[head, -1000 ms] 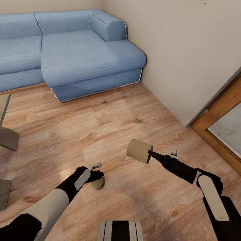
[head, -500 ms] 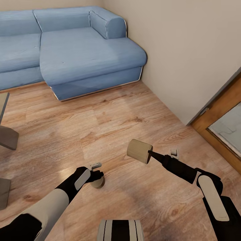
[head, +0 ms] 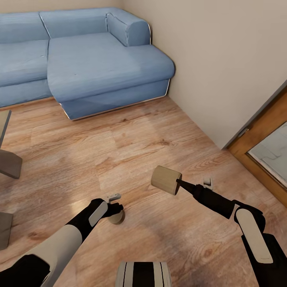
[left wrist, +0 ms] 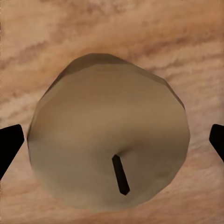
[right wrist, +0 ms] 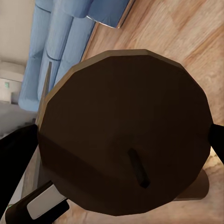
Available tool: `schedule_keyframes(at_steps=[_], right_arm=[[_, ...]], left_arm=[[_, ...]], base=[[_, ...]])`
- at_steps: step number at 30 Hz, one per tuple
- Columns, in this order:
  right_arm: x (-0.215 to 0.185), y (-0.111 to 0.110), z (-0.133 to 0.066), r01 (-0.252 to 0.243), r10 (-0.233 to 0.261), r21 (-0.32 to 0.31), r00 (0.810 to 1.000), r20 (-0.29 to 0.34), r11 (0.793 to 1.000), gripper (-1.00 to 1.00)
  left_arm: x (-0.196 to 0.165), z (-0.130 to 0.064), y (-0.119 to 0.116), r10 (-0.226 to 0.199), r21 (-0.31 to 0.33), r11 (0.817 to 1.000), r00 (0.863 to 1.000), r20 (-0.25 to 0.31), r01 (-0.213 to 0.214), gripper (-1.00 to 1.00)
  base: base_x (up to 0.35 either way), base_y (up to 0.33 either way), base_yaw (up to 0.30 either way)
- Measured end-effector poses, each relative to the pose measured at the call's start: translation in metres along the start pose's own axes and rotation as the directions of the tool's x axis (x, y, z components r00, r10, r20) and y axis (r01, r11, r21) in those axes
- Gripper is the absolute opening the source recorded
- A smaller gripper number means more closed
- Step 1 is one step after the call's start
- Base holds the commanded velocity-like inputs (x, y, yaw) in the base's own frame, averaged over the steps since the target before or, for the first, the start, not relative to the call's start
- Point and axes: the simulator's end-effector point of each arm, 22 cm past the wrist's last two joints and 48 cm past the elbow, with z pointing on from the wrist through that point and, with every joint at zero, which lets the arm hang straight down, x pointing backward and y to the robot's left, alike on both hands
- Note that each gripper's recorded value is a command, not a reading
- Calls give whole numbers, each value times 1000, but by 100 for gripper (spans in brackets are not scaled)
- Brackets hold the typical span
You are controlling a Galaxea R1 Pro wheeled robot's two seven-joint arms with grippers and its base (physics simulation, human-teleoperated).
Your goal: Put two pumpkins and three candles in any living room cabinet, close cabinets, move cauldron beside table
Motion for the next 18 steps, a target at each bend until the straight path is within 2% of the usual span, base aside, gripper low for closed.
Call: schedule_keyframes(at_steps=[14, 18], right_arm=[[0, 0, 0, 0, 0, 0, 1000, 0, 1000, -100], [3, -7, 2, -8, 8, 8, 1000, -5, 1000, -100]], left_arm=[[-4, 0, 6, -6, -27, 1000, 1000, 20, 7, 100], [0, 6, 8, -6, -31, 999, 1000, 10, 6, 100]], base=[[0, 0, 0], [0, 0, 0]])
